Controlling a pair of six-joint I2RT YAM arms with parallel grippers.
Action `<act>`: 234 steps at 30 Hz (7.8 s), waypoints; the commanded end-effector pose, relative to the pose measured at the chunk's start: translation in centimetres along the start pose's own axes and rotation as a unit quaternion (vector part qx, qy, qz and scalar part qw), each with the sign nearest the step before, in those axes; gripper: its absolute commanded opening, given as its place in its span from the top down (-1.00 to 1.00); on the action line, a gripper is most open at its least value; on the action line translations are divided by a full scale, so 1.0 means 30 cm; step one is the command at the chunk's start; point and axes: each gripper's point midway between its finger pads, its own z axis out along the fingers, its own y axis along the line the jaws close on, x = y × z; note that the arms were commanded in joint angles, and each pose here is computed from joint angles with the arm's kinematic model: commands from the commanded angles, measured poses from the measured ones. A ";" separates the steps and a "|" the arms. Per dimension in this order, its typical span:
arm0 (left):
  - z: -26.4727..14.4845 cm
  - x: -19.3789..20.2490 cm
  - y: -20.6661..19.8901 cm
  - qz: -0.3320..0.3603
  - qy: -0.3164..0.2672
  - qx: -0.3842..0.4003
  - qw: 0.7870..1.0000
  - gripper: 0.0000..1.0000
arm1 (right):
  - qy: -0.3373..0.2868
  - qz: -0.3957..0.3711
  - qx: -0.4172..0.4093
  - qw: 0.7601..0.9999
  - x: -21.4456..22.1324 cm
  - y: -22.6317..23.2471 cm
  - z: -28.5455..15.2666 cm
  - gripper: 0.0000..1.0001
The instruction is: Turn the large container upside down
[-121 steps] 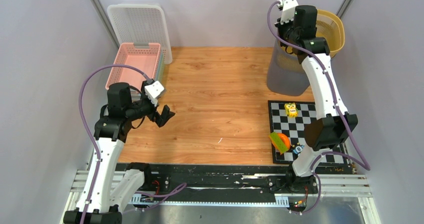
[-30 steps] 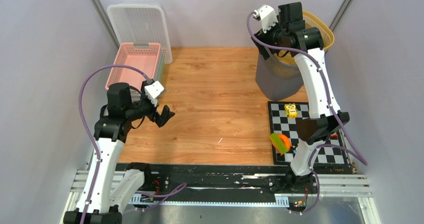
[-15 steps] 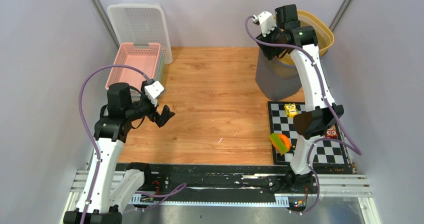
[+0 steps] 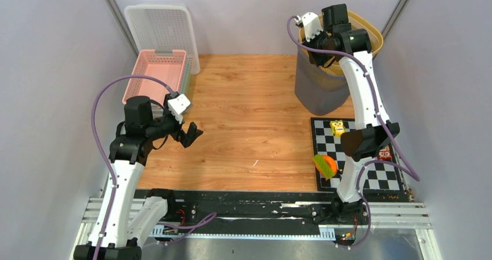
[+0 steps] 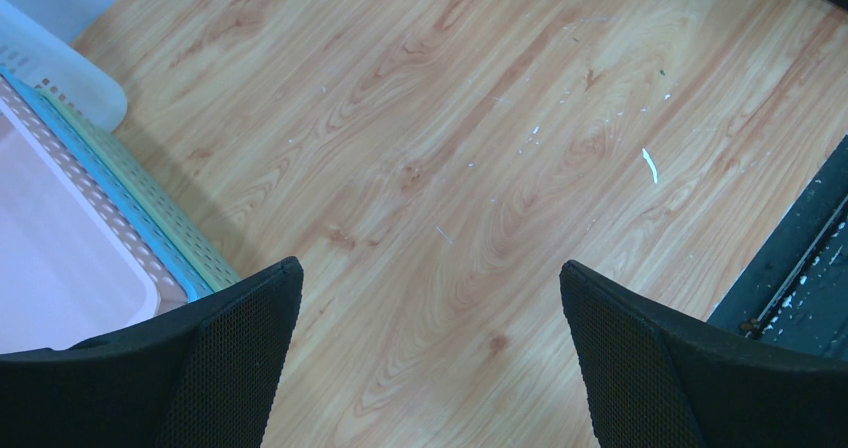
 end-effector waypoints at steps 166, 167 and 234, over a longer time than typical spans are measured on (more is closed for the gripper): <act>0.016 0.012 0.021 -0.004 0.008 -0.006 1.000 -1.00 | -0.500 -0.030 0.024 0.865 -0.523 0.188 -1.088 0.96; 0.015 0.012 0.022 -0.004 0.008 -0.007 1.000 -1.00 | -0.497 -0.026 0.003 0.868 -0.527 0.209 -1.066 0.96; 0.026 0.102 -0.017 0.013 0.045 0.028 0.999 -1.00 | -0.179 0.237 -0.265 0.917 0.011 0.459 0.171 -0.12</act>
